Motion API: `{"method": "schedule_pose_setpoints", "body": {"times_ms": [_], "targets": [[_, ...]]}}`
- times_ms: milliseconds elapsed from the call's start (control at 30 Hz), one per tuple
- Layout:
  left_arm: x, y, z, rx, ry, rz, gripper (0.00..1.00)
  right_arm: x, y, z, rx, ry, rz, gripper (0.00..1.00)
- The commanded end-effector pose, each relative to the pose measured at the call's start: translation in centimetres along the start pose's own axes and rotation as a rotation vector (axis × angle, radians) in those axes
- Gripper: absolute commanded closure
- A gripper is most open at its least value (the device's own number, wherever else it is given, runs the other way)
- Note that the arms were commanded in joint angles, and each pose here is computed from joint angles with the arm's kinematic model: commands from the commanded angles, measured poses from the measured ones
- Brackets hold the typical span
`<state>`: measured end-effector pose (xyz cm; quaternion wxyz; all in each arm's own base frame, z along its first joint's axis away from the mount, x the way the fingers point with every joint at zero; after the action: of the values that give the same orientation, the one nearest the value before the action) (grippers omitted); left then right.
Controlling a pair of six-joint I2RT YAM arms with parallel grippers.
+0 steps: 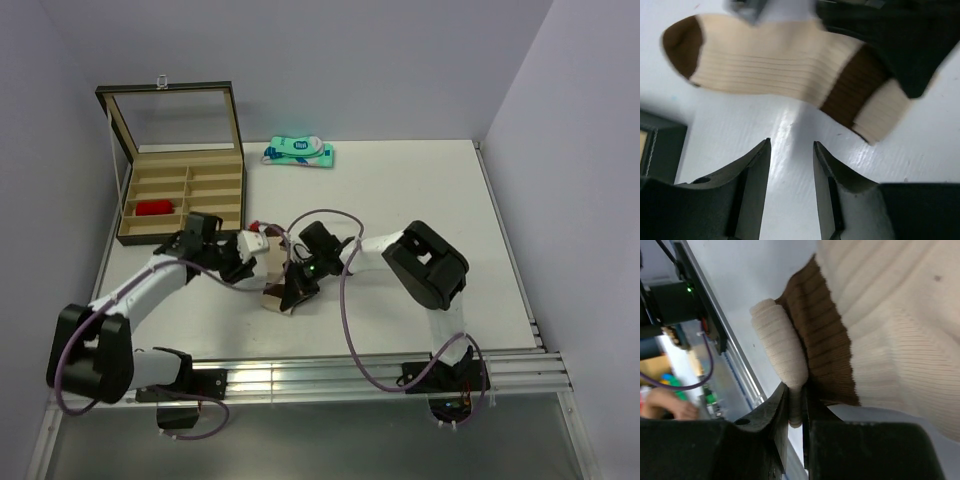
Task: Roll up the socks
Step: Roll the sock at the center of the board.
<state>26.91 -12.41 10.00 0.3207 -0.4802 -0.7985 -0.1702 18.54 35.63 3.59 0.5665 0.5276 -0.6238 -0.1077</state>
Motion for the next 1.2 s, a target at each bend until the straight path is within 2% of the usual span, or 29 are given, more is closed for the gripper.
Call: {"method": "schedule_pose_setpoints", "body": {"times_ms": [0,33,100,133,200,367,633,667,933,1167], "targets": [[-0.6,-0.9,-2.3,-0.26,-0.077,-0.119,0.55,1.1,-2.1,2.0,-0.169,0.13,0.044,1.0],[-1.1,-2.1,-0.7,-0.278,-0.059,-0.115,0.55,1.3,-2.0,1.4,-0.177,0.135,0.045,1.0],[-0.9,-3.5,-2.0,-0.377,-0.13,-0.144,0.54,1.2,-2.2,1.3,-0.193,0.15,0.046,1.0],[-1.2,-4.3,-0.9,-0.387,-0.124,-0.135,0.54,1.3,-2.1,0.7,-0.195,0.146,0.045,1.0],[-0.9,-5.4,-1.4,-0.444,-0.159,-0.137,0.53,1.1,-2.2,0.9,-0.217,0.164,0.039,1.0],[-1.9,-6.4,-1.0,-0.501,-0.171,-0.124,0.53,0.9,-2.3,0.5,-0.239,0.176,0.023,1.0],[-3.3,-9.2,0.1,-0.572,-0.141,-0.003,0.45,1.3,-2.4,0.5,-0.254,0.185,0.037,0.99],[-3.4,-9.6,0.3,-0.574,-0.136,0.015,0.39,1.4,-2.5,0.5,-0.256,0.185,0.038,0.99],[-4.9,-11.3,2.3,-0.593,-0.074,0.082,0.44,1.4,-2.9,0.5,-0.269,0.171,0.031,0.99],[-5.8,-11.1,2.4,-0.573,-0.048,0.094,0.48,1.2,-3.1,0.6,-0.27,0.167,0.027,1.0]]}}
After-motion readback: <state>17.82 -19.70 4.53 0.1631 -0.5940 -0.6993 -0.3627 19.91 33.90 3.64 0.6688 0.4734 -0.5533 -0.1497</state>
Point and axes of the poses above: each gripper's point midway between its finger pads, its own x axis back along the fingers, its own y axis along the line the jaws close on, z = x × y, the point moved 3 cm from there along x, back along the fingers, and after that the axes turned 9 degrees about x, right-handed, at the moved point
